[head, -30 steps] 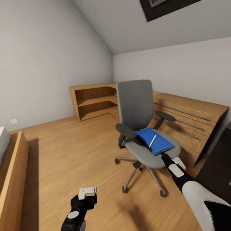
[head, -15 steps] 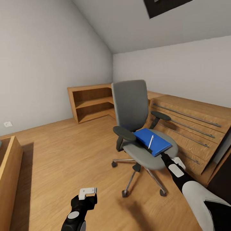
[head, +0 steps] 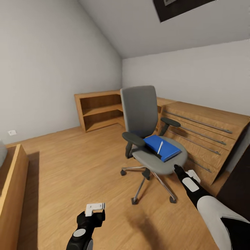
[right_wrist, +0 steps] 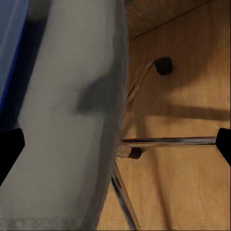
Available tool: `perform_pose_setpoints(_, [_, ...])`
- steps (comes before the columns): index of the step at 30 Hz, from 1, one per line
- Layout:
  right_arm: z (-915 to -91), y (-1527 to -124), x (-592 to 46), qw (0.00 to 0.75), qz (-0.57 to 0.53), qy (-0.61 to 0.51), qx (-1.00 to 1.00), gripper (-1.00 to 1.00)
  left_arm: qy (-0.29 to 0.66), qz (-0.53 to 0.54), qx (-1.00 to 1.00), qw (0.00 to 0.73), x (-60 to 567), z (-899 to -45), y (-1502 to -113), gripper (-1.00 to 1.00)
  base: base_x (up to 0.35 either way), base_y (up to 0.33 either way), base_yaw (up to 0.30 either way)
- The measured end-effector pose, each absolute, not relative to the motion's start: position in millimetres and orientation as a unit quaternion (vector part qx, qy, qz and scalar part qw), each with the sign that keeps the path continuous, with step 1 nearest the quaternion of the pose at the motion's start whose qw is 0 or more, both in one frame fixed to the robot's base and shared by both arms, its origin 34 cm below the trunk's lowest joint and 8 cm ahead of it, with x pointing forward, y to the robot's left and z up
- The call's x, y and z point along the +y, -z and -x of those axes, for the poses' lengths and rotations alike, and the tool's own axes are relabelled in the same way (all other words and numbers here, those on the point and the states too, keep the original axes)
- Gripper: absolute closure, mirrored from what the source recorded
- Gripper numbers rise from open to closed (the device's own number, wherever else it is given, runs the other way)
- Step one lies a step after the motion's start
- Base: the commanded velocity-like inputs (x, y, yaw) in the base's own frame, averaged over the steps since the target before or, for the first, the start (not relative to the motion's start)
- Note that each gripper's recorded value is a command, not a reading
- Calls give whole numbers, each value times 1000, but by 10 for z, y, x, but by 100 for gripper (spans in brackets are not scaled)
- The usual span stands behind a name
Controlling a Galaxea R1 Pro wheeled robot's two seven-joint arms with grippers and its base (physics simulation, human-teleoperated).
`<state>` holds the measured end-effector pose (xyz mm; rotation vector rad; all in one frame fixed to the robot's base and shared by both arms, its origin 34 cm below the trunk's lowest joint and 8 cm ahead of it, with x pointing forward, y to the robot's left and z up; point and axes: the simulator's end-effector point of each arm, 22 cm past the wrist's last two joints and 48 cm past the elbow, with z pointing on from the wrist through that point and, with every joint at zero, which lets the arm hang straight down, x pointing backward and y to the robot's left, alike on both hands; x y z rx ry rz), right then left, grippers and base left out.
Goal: In the bedroom, organize the workspace by keeping the computer under the desk, ensuring the monitor is on the desk, placing the keyboard on the desk next to the monitor, placing the mouse on the desk next to the keyboard, moving the folder from the swivel chair onto the desk next to the mouse, stacking the notebook on top of the folder with the pen on top of the notebook, and positioning the swivel chair next to the desk.
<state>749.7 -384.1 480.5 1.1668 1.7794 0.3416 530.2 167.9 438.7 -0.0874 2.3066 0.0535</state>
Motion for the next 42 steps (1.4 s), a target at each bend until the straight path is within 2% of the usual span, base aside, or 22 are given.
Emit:
perform_pose_setpoints(14, [-7508,-4798,-3760,472,-474,-143,729,-100,-21,35,914,404,1679,-5302,-4389,-100,-300,71,0])
perform_pose_setpoints(42, [-7504,-4661,-2155,445,-390,-208,779,-100,-21,35,914,405,1683,-5302,-4391,-100,-10,5,0])
